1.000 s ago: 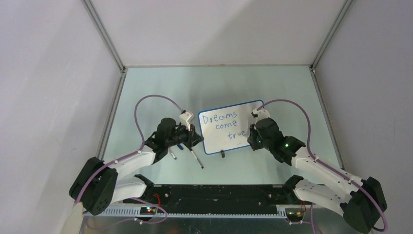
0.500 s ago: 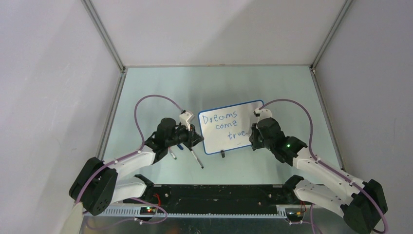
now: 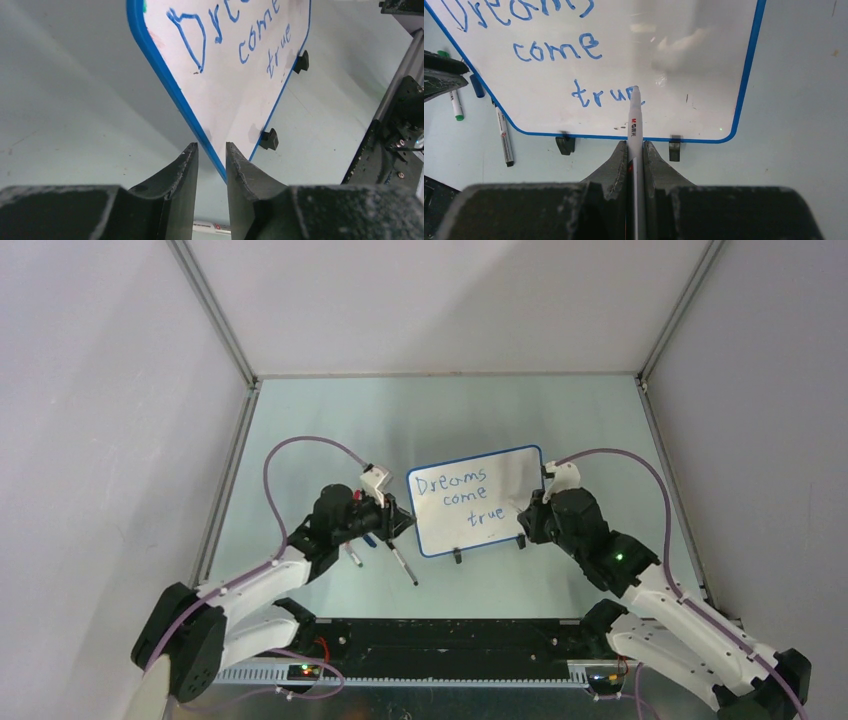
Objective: Write a sentence on the whiteboard
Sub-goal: Pick up the pen cap from the center of the board.
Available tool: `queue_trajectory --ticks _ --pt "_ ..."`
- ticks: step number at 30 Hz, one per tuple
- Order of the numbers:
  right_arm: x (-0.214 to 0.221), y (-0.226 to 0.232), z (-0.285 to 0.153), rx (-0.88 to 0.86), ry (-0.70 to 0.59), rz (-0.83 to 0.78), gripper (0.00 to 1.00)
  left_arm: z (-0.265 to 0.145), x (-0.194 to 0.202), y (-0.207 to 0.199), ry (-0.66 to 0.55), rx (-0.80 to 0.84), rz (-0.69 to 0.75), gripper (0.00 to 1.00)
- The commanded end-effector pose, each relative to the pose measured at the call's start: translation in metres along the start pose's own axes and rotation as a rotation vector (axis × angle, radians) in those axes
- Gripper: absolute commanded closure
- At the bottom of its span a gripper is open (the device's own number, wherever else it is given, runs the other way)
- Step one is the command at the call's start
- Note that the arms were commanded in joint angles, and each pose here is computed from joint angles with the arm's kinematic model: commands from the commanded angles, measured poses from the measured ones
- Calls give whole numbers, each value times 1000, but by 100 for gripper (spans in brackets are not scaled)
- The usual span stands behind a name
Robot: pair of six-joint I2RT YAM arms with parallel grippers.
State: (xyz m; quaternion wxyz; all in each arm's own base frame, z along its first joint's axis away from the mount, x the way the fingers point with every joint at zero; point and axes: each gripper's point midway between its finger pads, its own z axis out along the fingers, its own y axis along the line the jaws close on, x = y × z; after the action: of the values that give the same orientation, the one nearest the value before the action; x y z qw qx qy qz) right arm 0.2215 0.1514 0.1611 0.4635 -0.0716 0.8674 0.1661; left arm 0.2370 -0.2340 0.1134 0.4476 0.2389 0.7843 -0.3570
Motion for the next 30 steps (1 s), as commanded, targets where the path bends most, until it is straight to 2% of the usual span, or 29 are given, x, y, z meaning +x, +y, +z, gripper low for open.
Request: queue_trajectory --ticks 1,3,5,6,7,8,10,12,15,17,19,23,25,26,27,28,29,30 --pt "-3 1 -5 -18 -38 30 100 -10 -10 8 -64 -69 53 67" --pt "-4 3 -8 -36 -57 36 100 -16 -13 16 -83 -127 54 65" --pt "-7 3 -13 -47 -81 46 100 -23 -17 26 -114 -196 41 55" --pt "-8 3 -15 -49 -89 49 100 -28 -22 32 -145 -245 19 36" --pt "-11 3 -18 -55 -107 58 100 -31 -25 37 -168 -275 4 29" --pt "-12 2 -20 -54 -112 60 100 -38 -29 46 -213 -341 -37 17" --pt "-17 2 -25 -62 -140 70 100 -48 -33 53 -277 -394 -89 4" --pt "-18 2 -28 -67 -150 76 100 -55 -27 54 -335 -409 -182 1" --pt "-18 2 -31 -69 -153 86 100 -73 -36 59 -517 -428 -337 1" --pt "-18 2 -33 -71 -155 94 100 -79 -35 60 -534 -442 -378 3" --pt "-18 2 -35 -77 -159 98 100 -83 -32 64 -490 -496 -417 8" --pt "-21 3 -38 -89 -174 105 100 -83 -10 73 -361 -625 -606 6" --pt "-22 3 -39 -88 -179 108 100 -88 -10 78 -333 -705 -694 11" --pt "-22 3 -39 -87 -179 108 100 -91 8 83 -257 -776 -716 12" --pt "-22 3 -39 -86 -181 108 100 -94 -1 83 -276 -801 -753 14" --pt "-22 3 -39 -89 -180 108 100 -98 14 86 -207 -864 -767 16" --pt "-22 4 -40 -91 -181 107 100 -100 5 85 -229 -884 -808 19" --pt "-22 3 -40 -91 -182 106 100 -103 17 87 -173 -933 -817 20"
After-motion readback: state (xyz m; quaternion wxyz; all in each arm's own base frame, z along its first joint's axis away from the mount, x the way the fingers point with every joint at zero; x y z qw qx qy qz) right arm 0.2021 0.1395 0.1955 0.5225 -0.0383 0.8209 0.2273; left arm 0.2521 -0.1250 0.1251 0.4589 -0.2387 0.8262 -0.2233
